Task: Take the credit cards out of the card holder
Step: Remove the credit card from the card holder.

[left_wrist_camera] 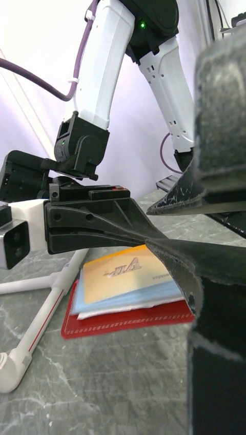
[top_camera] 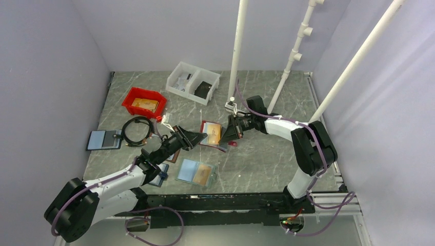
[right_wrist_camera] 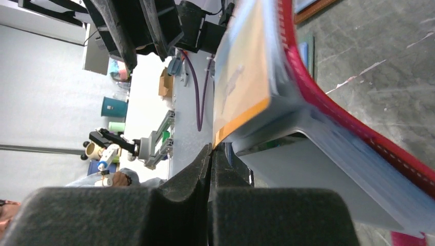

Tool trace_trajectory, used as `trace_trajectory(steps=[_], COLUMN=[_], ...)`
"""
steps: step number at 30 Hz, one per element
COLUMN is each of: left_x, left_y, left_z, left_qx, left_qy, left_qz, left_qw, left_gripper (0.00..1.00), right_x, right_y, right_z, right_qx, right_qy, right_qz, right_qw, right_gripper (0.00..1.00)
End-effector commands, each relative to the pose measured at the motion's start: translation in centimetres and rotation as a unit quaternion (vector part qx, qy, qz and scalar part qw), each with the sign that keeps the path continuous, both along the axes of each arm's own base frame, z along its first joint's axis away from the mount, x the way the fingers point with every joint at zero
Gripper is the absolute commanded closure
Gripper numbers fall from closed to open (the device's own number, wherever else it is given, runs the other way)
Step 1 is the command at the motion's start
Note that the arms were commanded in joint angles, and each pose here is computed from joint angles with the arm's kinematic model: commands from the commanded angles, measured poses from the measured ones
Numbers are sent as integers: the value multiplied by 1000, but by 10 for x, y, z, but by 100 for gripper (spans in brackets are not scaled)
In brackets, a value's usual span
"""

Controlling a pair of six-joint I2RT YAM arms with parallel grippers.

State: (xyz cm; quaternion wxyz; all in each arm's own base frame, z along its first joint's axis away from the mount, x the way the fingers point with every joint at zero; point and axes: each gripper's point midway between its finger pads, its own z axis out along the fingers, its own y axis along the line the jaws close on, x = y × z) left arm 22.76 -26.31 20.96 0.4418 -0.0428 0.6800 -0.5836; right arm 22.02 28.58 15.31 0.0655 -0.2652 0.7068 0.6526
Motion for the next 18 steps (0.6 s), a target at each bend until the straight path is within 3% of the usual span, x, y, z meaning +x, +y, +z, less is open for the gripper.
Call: trace_trajectory(steps=[1,5,9,18], left_x=[2,5,8,9], left_y=[2,3,10,20], left_z=[5,-1,-13,-48], left_qx=[-5,0,17,62], left_qy=[-10,-2,16,60], left_qz=[-3,-4,11,32], left_qw=[1000,1000,1000,996], left_gripper=[75,75,69,46], right_x=[5,6,12,28], right_y=[2,2,1,-5], right_z=[12,8,-10,-53], right_qx=[22,12,-23,-127], right_qy=[-33,-31,-27,-49], right_qz=[13,10,-1,-39], right_qw=[999,999,999,990], right_gripper=[100,100,100,100])
